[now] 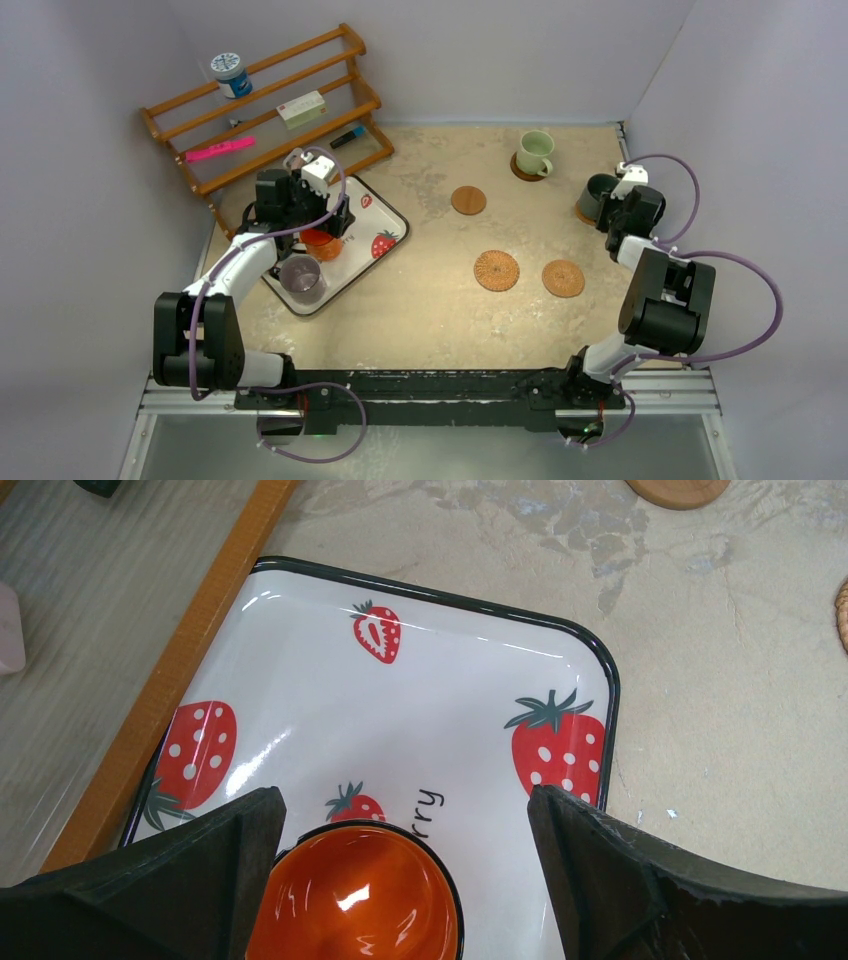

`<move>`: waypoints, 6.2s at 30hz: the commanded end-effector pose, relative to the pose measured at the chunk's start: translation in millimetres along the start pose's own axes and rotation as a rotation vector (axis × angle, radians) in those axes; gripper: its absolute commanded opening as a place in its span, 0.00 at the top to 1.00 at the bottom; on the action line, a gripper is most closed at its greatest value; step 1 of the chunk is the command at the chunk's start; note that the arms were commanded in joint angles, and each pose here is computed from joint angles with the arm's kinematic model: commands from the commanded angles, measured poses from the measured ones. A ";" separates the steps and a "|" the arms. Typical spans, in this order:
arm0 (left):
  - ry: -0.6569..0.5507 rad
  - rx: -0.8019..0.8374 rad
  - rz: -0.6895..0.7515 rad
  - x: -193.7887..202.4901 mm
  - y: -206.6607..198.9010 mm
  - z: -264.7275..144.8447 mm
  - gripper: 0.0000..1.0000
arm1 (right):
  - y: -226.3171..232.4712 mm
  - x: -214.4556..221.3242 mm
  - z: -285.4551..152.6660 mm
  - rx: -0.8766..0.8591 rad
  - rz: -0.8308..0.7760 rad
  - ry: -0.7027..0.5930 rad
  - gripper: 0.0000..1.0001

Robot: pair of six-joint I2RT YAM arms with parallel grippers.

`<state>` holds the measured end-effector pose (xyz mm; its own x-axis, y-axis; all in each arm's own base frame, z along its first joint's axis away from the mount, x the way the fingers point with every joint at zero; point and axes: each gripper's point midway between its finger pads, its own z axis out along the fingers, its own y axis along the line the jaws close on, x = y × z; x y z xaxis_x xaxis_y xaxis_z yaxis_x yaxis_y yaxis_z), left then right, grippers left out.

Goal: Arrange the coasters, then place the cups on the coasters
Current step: Place the cup on the coaster, then pick up the cup from the tray.

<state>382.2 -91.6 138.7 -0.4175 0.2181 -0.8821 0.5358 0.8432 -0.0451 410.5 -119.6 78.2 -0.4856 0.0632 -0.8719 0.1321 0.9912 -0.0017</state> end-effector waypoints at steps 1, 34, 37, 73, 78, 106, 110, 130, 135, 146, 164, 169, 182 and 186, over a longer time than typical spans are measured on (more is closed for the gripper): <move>-0.033 0.012 0.015 -7.7 0.8 1.6 0.00 | -5.2 -49.0 1.8 -0.001 -0.041 -0.128 0.79; -0.029 0.030 0.011 -6.9 -1.4 3.5 0.00 | -10.6 -58.4 -39.6 0.054 -0.097 -0.101 0.30; -0.025 0.031 0.009 -5.6 -1.6 3.8 0.00 | -9.7 -65.6 -51.5 0.058 -0.113 -0.113 0.20; 0.079 0.098 0.155 -12.8 -11.7 -24.0 0.00 | 78.4 -32.9 -129.8 -0.393 -0.268 -0.093 0.01; 0.120 0.042 0.209 -16.6 -5.3 -42.6 0.00 | 78.8 -32.8 -131.5 -0.391 -0.272 -0.105 0.01; 0.402 -0.063 0.333 39.9 26.4 -58.8 0.00 | 74.2 -39.2 -135.5 -0.347 -0.300 -0.156 0.01; 0.433 -0.037 0.330 50.6 26.3 -52.4 0.00 | 73.9 -39.3 -135.1 -0.345 -0.300 -0.158 0.01; 0.445 0.140 0.215 70.2 9.6 -3.5 0.01 | 74.7 -37.2 -134.4 -0.350 -0.292 -0.152 0.01; 0.379 0.087 0.186 53.5 13.5 14.8 0.03 | 74.2 -37.1 -133.9 -0.350 -0.290 -0.150 0.01; 0.351 0.020 0.167 40.0 -1.4 60.9 0.01 | 75.9 -36.8 -134.4 -0.359 -0.290 -0.152 0.01; 0.243 0.037 0.283 -6.4 7.8 12.9 0.00 | 77.7 -36.3 -135.4 -0.369 -0.294 -0.154 0.01; 0.276 0.061 0.322 8.4 13.7 11.5 0.01 | 78.7 -36.5 -137.4 -0.373 -0.297 -0.158 0.01; 0.354 0.141 0.362 45.1 15.7 19.8 0.09 | 79.6 -34.8 -138.8 -0.376 -0.304 -0.159 0.01; 0.366 0.149 0.361 52.8 17.8 24.2 0.13 | 79.4 -34.6 -137.9 -0.376 -0.303 -0.157 0.01</move>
<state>387.4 -76.1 87.8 -0.4279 0.6480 -0.6301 0.7527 0.6414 0.1486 317.2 -29.5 168.3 -0.3499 -0.2084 -0.9133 -0.3127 0.9450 -0.0958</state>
